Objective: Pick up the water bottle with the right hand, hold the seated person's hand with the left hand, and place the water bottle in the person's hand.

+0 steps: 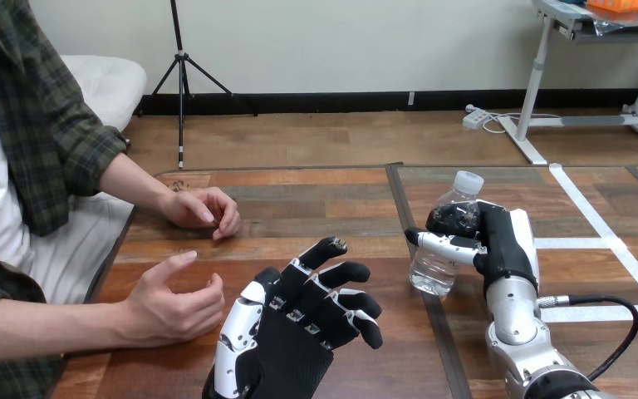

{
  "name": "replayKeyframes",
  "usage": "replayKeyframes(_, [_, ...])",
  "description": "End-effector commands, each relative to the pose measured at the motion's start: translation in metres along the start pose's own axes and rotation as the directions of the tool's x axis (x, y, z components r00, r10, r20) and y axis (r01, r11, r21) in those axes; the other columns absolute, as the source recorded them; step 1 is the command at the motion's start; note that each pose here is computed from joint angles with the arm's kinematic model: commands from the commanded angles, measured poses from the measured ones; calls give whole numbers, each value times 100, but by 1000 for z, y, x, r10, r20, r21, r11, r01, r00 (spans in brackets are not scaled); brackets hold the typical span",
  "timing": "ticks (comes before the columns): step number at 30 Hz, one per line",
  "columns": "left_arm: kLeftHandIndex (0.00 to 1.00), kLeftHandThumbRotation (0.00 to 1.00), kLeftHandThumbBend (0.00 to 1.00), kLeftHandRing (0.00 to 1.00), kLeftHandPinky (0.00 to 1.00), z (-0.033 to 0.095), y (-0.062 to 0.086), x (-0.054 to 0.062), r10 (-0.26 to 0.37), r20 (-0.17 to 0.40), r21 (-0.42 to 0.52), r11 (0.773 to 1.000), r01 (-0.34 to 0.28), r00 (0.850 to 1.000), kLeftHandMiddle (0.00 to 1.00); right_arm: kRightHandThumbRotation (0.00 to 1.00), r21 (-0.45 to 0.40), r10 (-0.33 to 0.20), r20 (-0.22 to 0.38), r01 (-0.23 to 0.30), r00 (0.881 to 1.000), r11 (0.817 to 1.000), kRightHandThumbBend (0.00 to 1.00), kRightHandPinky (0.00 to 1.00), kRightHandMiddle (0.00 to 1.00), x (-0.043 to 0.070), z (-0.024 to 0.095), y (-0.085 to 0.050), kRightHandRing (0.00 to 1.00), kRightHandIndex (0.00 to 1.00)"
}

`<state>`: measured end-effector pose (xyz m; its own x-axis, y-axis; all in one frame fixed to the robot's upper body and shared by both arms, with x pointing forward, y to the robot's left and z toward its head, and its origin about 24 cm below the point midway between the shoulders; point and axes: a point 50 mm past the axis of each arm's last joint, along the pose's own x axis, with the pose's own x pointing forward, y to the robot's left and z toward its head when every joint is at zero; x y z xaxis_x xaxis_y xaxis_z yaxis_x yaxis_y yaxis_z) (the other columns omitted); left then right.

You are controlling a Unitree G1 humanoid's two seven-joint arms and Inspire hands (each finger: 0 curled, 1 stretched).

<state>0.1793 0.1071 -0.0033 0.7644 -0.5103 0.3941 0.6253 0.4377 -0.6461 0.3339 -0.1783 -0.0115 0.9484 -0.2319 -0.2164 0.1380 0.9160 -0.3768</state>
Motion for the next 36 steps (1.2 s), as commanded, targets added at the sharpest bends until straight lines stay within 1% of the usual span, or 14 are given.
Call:
replayKeyframes(1, [72, 95, 3, 59, 45, -1, -7, 8, -3, 82, -22, 1000, 5, 997, 68, 0, 41, -26, 111, 22, 993, 999, 72, 44, 54, 11, 36, -1, 49, 58])
replayKeyframes(11, [71, 95, 3, 58, 45, -1, -7, 9, 1, 80, -22, 1000, 0, 997, 67, 0, 45, -28, 112, 23, 993, 999, 72, 43, 54, 12, 36, -3, 48, 58])
replayKeyframes(20, [72, 95, 2, 58, 45, 0, -7, 9, -5, 81, -26, 1000, 7, 997, 67, 0, 27, -30, 126, 27, 992, 999, 72, 43, 53, 11, 36, -4, 47, 57])
replayKeyframes(23, [72, 95, 2, 58, 45, 0, -7, 10, -5, 82, -36, 999, 8, 997, 67, 0, 28, -31, 129, 28, 991, 999, 72, 43, 53, 11, 36, -4, 47, 57])
replayKeyframes(36, [72, 95, 3, 58, 44, 0, -6, 10, -8, 80, -24, 1000, 10, 997, 67, 0, 42, -45, 145, 39, 988, 998, 73, 43, 52, 10, 36, -5, 46, 56])
